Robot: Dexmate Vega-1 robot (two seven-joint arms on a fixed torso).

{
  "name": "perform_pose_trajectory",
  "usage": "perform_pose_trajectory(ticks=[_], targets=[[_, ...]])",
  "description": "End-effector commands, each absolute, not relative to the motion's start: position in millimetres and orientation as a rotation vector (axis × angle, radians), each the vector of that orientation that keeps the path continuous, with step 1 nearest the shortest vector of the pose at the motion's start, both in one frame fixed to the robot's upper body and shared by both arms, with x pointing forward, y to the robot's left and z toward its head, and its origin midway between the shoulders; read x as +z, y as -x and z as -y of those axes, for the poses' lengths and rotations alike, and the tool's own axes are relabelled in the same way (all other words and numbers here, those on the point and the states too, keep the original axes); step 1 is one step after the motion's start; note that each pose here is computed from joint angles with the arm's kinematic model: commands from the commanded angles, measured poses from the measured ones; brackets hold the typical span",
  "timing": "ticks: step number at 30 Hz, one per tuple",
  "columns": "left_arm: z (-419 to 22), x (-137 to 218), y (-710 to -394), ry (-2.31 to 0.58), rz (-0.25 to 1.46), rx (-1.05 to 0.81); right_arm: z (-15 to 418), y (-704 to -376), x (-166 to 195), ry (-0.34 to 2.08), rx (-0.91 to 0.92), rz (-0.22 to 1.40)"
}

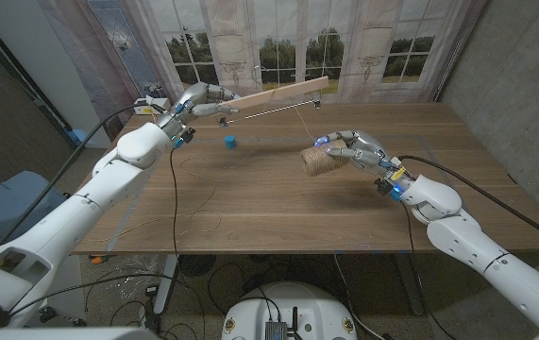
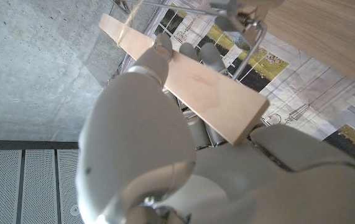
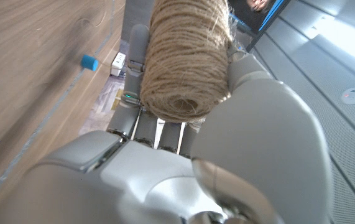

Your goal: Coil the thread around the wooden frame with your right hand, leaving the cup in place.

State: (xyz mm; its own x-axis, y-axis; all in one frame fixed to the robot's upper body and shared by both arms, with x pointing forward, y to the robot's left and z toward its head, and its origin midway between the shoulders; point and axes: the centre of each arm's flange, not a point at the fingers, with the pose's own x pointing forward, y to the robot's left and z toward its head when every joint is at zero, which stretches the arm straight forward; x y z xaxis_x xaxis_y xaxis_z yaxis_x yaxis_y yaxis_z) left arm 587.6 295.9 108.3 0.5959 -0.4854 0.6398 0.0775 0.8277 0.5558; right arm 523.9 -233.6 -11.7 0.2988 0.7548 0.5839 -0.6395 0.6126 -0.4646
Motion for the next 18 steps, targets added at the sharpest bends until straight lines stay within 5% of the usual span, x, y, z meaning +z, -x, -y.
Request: perform_pose_trajectory(ticks=[1, 18], targets=[[-295.6, 103.3, -593.1, -0.521, 0.843, -0.368, 216.1, -506.3, 30.4, 0.235, 1.063, 1.002], [-292.7, 101.7, -603.8, -0.643, 0.693, -0.445, 201.7, -498.8, 75.9, 0.271, 1.044, 1.123]])
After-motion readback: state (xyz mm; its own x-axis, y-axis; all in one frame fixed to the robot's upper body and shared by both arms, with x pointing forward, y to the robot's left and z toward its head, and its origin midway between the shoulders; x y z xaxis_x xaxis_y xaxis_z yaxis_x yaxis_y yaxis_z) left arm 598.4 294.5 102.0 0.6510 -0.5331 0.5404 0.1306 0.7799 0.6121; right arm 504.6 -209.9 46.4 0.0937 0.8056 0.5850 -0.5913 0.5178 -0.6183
